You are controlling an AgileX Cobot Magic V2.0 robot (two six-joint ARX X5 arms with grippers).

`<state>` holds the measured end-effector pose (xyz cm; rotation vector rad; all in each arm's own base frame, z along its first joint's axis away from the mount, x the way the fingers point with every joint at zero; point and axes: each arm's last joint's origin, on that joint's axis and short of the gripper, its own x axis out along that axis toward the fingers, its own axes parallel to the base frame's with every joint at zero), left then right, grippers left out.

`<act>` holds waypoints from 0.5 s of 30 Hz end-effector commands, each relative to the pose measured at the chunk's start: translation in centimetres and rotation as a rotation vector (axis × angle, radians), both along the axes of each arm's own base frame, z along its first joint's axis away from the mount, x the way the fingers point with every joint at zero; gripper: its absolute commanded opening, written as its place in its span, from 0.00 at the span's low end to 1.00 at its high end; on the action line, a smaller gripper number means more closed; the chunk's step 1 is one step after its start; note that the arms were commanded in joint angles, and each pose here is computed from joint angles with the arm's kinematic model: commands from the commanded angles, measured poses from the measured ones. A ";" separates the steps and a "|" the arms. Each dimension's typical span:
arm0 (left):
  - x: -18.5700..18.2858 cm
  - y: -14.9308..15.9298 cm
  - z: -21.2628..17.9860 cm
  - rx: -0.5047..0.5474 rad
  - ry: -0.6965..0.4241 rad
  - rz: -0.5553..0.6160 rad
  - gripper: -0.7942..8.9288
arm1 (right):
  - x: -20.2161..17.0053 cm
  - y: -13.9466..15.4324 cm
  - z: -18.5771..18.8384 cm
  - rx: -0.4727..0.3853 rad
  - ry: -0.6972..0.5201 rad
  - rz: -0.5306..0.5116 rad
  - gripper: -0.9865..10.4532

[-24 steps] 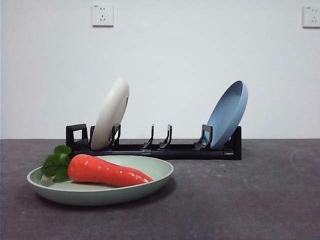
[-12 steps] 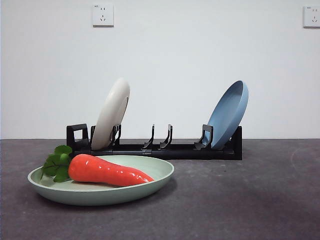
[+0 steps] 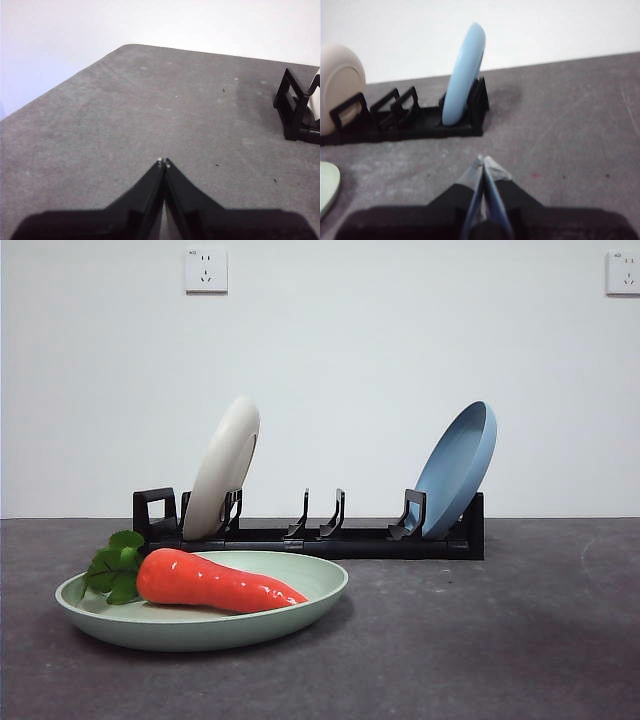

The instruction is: Take the green plate from the plate rack,put the plate on the table,take the carrot from the table,put the carrot in the plate

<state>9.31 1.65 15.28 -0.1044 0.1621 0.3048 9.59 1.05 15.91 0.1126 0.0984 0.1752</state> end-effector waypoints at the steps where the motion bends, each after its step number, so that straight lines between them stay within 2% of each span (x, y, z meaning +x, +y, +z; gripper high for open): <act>1: 0.0 0.0 -0.4 -0.006 0.005 0.008 0.08 | 0.0 0.0 -0.6 -0.028 0.027 -0.002 0.09; 4: 0.0 0.0 -0.4 -0.006 0.005 0.008 0.08 | -0.1 0.0 -1.1 -0.019 0.081 -0.001 0.09; 15: 0.0 0.0 -0.4 -0.006 0.005 0.008 0.08 | -0.1 0.0 -1.0 -0.019 0.078 -0.002 0.09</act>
